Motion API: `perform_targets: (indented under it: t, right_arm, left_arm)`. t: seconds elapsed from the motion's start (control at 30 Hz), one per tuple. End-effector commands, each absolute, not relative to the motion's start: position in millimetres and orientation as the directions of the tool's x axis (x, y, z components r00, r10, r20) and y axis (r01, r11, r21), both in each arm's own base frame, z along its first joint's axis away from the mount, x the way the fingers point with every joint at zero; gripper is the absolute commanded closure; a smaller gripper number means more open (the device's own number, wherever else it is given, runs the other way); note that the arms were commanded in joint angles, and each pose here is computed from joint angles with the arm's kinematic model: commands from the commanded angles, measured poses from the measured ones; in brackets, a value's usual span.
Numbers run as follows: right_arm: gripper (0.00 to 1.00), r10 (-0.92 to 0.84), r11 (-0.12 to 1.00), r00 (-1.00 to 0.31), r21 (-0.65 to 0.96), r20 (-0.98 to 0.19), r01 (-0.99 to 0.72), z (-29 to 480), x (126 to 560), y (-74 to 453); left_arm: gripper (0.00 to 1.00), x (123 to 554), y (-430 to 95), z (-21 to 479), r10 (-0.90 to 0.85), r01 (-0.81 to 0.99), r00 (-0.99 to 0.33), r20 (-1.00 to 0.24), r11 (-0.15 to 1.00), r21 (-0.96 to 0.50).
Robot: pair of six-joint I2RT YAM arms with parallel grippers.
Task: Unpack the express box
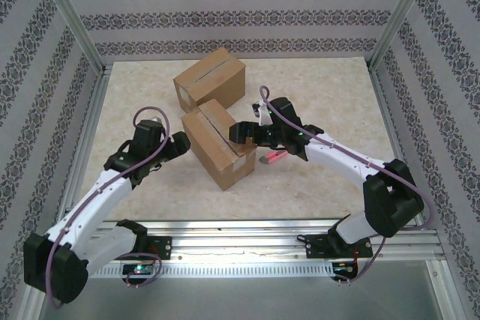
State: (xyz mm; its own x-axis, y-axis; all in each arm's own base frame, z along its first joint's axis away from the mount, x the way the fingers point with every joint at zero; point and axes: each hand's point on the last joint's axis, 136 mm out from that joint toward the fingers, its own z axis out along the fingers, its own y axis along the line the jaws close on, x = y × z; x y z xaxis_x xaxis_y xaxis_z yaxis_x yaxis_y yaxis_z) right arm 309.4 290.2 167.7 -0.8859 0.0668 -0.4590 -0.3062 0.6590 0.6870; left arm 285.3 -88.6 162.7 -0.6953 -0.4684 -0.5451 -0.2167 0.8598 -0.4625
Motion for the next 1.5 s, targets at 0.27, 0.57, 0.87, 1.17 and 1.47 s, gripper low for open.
perform_targets:
  t: [0.27,0.57,0.87,1.17,1.47]
  right_arm:
    - [0.02,-0.194,0.799,-0.799,0.381,-0.569,-0.466,189.6,315.8,282.2]
    - [0.02,-0.396,0.820,-0.730,0.143,-0.557,-0.554,192.9,333.6,296.0]
    - [0.02,-0.486,0.806,-0.701,0.041,-0.522,-0.590,178.8,344.7,324.0]
    - [0.02,-0.500,0.835,-0.715,-0.052,-0.488,-0.549,162.9,352.5,322.0]
    - [0.02,-0.485,0.867,-0.710,-0.177,-0.510,-0.465,166.2,371.2,306.0]
  left_arm:
    - [0.00,324.2,-126.3,201.1,-0.512,-0.076,-0.678,-0.527,0.762,-0.643]
    - [0.00,349.0,-133.0,181.3,-0.524,-0.099,-0.686,-0.505,0.755,-0.649]
    - [0.00,338.6,-122.6,142.2,-0.505,-0.164,-0.717,-0.481,0.792,-0.588]
    - [0.00,334.4,-121.1,124.6,-0.502,-0.185,-0.732,-0.461,0.797,-0.574]
    - [0.00,327.9,-119.5,131.0,-0.501,-0.173,-0.726,-0.472,0.796,-0.580]
